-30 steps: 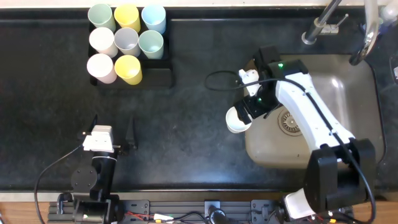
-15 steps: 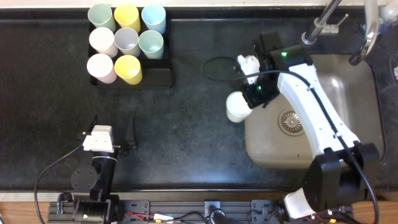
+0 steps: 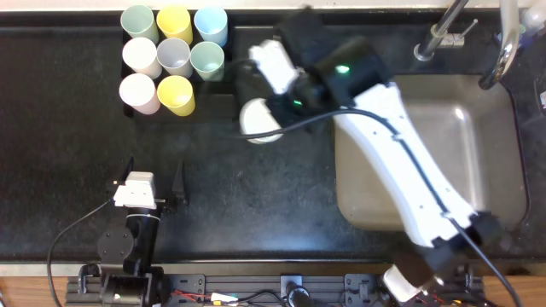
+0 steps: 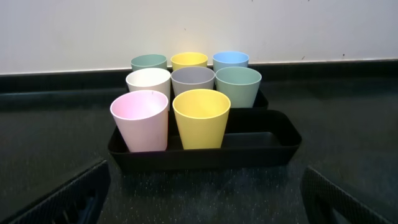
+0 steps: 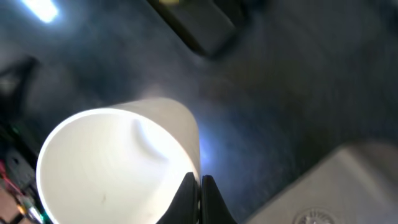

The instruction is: Store Cups

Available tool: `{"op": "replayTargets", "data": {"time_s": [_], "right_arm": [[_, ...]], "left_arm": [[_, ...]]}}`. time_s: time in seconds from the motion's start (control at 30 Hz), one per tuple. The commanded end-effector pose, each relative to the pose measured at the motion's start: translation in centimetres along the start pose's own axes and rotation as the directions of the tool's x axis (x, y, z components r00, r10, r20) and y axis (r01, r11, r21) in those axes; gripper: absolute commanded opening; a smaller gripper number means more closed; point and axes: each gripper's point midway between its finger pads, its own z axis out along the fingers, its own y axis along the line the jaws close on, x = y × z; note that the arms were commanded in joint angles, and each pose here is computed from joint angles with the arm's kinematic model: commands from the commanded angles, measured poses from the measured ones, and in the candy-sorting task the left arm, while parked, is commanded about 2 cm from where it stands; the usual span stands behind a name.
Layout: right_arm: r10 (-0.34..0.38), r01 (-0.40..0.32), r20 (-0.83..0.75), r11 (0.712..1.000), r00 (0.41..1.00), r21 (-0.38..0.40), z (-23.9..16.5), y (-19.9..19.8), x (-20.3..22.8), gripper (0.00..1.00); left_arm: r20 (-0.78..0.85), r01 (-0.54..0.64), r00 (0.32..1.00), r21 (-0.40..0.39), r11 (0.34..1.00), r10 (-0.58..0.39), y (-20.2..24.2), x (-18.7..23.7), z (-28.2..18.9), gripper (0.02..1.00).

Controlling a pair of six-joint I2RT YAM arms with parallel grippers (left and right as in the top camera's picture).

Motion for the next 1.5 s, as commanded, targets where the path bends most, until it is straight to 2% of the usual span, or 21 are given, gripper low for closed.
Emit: {"op": "replayTargets", "data": {"time_s": [0.03, 0.13, 0.23, 0.33, 0.5, 0.7, 1.1, 1.23, 1.5], "right_arm": [[0.035, -0.034, -0.014, 0.996, 0.999, 0.087, 2.7, -1.1, -3.4, 0.045], [0.049, -0.044, -0.034, 0.991, 0.998, 0.127, 4.4, -2.2, -4.6, 0.040], [0.059, -0.053, -0.043, 0.991, 0.997, 0.126, 5.6, -2.5, -5.1, 0.042], [0.069, -0.064, -0.052, 0.994, 0.996, 0.085, 6.4, -1.9, -5.1, 0.042], [0.081, -0.078, -0.044, 0.994, 0.996, 0.076, 7.8, -2.2, -5.6, 0.042], [0.079, -0.079, -0.021, 0.997, 0.997, 0.017, 9.2, -1.5, -6.6, 0.045], [0.074, -0.075, 0.056, 0.997, 0.996, 0.026, 11.7, -2.6, -9.0, 0.042], [0.084, -0.089, 0.078, 0.995, 0.993, 0.054, 12.3, -3.3, -9.6, 0.042], [0.095, -0.095, 0.013, 0.994, 0.995, 0.049, 14.7, -3.5, -8.4, 0.042]], "left_arm": [[0.005, -0.019, 1.000, 0.008, 1.000, 0.019, -0.1, 0.0, 0.0, 0.998], [0.005, -0.019, 1.000, 0.009, 1.000, 0.019, -0.1, 0.0, 0.0, 0.998], [0.005, -0.019, 1.000, 0.008, 1.000, 0.019, -0.1, 0.0, 0.0, 1.000], [0.005, -0.019, 1.000, 0.009, 1.000, 0.019, -0.1, 0.0, 0.0, 0.998], [0.005, -0.019, 1.000, 0.008, 1.000, 0.019, -0.1, 0.0, 0.0, 0.998], [0.005, -0.019, 1.000, 0.008, 1.000, 0.019, -0.1, 0.0, 0.0, 0.998], [0.005, -0.019, 1.000, 0.009, 1.000, 0.019, -0.1, 0.0, 0.0, 1.000], [0.005, -0.019, 1.000, 0.009, 1.000, 0.019, -0.1, 0.0, 0.0, 0.998], [0.005, -0.019, 1.000, 0.008, 1.000, 0.019, -0.1, 0.0, 0.0, 0.998]]}}
